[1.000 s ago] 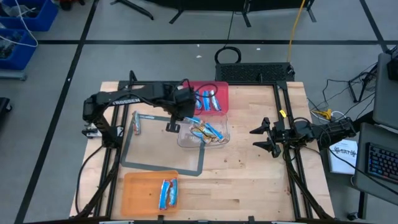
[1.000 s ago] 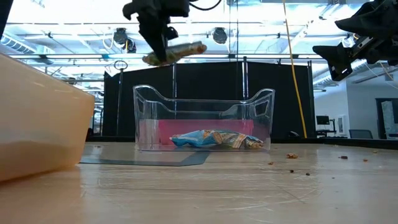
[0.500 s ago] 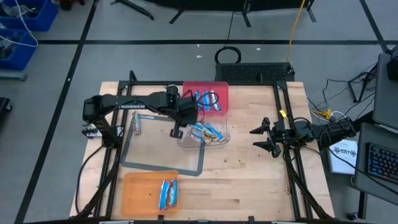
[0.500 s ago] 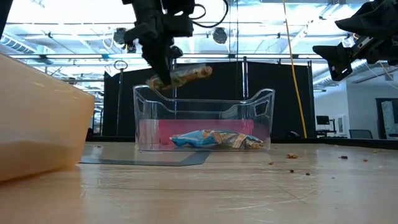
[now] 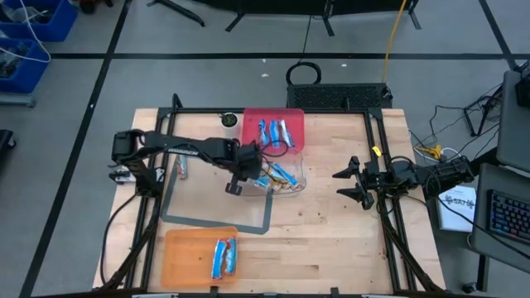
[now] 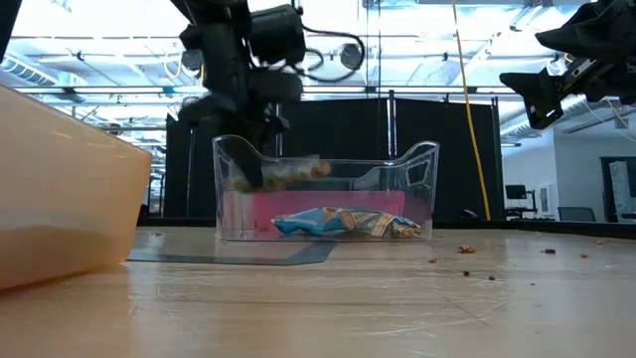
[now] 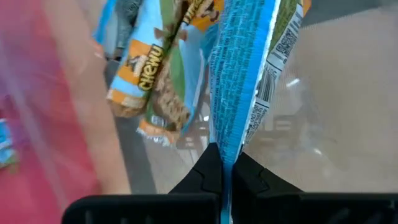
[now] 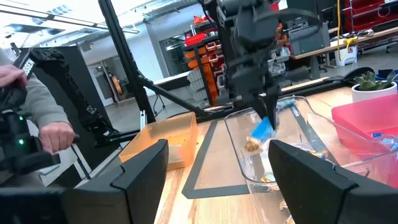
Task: Pick and place Granola Bars by type
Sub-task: Put the yellow granola bar into the transparent bin
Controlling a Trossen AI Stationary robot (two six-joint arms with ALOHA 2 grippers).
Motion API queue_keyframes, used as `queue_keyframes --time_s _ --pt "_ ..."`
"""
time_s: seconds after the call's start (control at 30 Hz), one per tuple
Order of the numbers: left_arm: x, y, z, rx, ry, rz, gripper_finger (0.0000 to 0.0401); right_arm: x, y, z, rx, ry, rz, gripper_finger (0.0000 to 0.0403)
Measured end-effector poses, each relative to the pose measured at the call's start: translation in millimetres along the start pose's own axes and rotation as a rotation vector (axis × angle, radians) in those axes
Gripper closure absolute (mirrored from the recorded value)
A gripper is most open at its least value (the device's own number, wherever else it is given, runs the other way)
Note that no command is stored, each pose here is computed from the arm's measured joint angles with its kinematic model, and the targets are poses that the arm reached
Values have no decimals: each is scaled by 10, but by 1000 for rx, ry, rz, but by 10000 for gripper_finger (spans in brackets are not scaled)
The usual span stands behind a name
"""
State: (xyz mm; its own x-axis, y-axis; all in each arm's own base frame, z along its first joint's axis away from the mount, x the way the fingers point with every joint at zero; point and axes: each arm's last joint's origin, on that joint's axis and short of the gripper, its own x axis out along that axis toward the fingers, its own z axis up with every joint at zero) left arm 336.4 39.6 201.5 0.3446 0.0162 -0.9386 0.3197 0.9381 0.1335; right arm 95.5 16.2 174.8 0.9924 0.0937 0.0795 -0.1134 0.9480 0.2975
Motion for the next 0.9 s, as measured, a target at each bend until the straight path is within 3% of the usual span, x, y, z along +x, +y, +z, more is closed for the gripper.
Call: queue_keyframes --time_s 0.23,0.6,0.9 --pt "245 -13 -13 29 59 -36 395 0 0 0 0 0 0 135" --pt "163 53 93 36 10 22 394 0 0 0 0 -1 0 135" --pt "145 54 60 17 41 8 323 0 0 3 0 -1 0 135"
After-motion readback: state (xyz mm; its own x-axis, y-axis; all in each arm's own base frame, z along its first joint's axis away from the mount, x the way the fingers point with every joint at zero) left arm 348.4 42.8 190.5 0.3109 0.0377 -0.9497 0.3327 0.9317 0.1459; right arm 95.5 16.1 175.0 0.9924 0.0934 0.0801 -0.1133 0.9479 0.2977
